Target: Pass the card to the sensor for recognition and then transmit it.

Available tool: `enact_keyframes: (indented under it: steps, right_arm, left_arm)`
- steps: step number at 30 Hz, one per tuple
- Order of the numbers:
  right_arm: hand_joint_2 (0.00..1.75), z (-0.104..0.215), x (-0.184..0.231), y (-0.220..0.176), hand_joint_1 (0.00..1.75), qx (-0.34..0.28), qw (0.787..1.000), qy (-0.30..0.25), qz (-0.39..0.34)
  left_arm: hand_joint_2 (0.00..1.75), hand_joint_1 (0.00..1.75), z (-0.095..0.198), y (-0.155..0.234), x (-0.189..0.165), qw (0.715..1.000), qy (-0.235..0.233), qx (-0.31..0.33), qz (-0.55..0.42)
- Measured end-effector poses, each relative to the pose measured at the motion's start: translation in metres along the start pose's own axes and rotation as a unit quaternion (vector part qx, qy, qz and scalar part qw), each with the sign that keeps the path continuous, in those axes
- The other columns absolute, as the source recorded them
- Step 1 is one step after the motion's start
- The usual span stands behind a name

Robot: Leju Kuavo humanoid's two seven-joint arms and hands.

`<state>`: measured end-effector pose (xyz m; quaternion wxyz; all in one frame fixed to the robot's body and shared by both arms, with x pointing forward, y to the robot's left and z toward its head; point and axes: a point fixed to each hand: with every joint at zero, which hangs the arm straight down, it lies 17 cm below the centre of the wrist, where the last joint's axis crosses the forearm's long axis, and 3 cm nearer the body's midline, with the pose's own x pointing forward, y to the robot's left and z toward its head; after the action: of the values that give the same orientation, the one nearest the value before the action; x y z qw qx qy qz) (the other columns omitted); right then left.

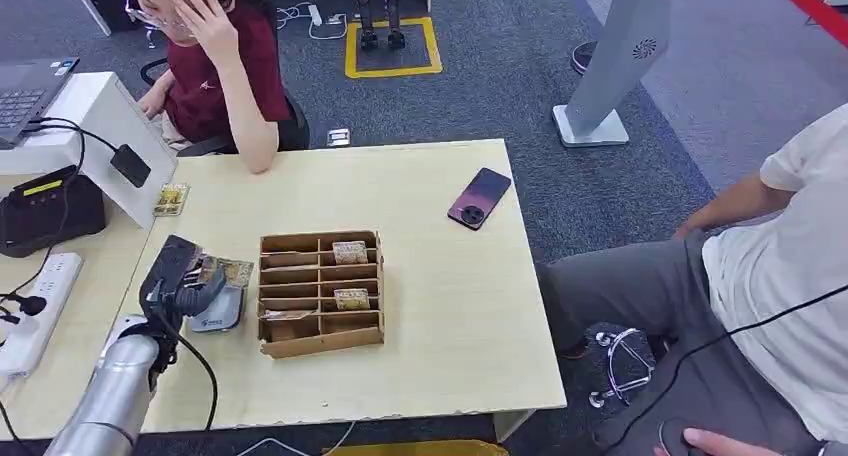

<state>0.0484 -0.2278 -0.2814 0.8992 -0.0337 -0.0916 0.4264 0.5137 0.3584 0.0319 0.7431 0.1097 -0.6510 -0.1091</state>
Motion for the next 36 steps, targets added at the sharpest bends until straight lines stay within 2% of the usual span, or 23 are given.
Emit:
enact_keyframes:
  steps: [31,36]
  right_arm:
    - [0.0,0.0,0.0,0.0,0.0,0.0,1.0,0.0,0.001]
    - [0.0,0.0,-0.001,0.0,0.0,-0.001,1.0,0.001,0.0]
  left_arm:
    - [1.75,1.75,0.001,-0.004,-0.006,1.0,0.007,-0.002,0.003]
    - [1.75,1.75,0.0,0.016,-0.003,1.0,-0.004,0.009,-0.006]
